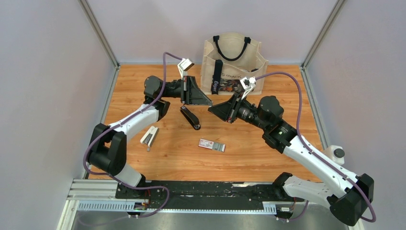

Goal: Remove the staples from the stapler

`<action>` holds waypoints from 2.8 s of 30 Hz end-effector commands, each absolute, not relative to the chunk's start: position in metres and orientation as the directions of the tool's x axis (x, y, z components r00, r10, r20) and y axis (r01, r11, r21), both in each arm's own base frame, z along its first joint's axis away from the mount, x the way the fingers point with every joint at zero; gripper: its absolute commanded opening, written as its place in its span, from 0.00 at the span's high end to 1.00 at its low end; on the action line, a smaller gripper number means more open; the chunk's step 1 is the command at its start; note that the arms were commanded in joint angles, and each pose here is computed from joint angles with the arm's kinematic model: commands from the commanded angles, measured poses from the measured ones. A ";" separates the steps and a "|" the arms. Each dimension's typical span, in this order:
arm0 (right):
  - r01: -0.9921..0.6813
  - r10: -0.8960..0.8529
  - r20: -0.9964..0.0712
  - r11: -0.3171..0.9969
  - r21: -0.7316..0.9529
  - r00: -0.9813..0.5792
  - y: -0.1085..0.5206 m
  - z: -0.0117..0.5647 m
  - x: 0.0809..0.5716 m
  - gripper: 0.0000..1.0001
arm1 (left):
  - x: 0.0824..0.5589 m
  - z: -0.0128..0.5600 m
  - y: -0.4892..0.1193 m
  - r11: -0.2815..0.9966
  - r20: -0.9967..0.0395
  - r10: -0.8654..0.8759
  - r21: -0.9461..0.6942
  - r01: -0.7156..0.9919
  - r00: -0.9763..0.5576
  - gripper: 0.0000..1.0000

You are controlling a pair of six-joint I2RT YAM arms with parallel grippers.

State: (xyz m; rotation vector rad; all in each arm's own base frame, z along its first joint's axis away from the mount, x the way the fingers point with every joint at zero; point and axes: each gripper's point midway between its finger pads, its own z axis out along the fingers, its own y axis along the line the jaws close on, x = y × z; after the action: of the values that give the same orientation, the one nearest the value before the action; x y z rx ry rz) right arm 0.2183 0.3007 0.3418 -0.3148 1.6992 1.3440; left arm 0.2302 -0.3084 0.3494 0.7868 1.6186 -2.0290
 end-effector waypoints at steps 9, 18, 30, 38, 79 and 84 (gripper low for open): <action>-0.697 0.363 -0.784 0.365 0.617 -0.504 0.298 0.357 0.222 0.92 | 0.214 0.347 -0.307 -0.239 -0.711 0.026 -0.687 0.687 -0.702 0.77; -0.537 0.202 -0.762 0.599 0.594 -0.616 0.275 0.253 0.227 0.93 | 0.233 0.294 -0.291 0.184 -0.761 0.152 -0.605 0.775 -0.630 0.21; -0.102 0.149 -0.622 0.932 0.349 -0.768 0.228 0.123 0.242 0.98 | 0.264 0.211 -0.267 0.414 -0.711 0.290 -0.511 0.753 -0.641 0.20; 0.017 0.161 -0.592 0.970 0.241 -0.790 0.245 0.082 0.227 0.99 | 0.276 0.156 -0.261 0.425 -0.715 0.452 -0.353 0.834 -0.533 0.18; 0.101 0.112 -0.576 0.994 0.052 -0.809 0.268 0.052 0.213 1.00 | 0.256 0.110 -0.244 0.435 -0.683 0.539 -0.277 0.857 -0.493 0.19; 0.102 0.107 -0.559 0.994 0.040 -0.823 0.268 0.048 0.212 1.00 | 0.256 0.111 -0.244 0.436 -0.683 0.538 -0.276 0.856 -0.494 0.19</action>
State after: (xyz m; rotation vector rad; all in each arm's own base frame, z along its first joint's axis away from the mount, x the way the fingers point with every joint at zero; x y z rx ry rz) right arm 0.2054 0.2612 0.0404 0.1219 2.5541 -0.0045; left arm 0.2538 -0.2419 0.0990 1.1378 2.2672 -0.8549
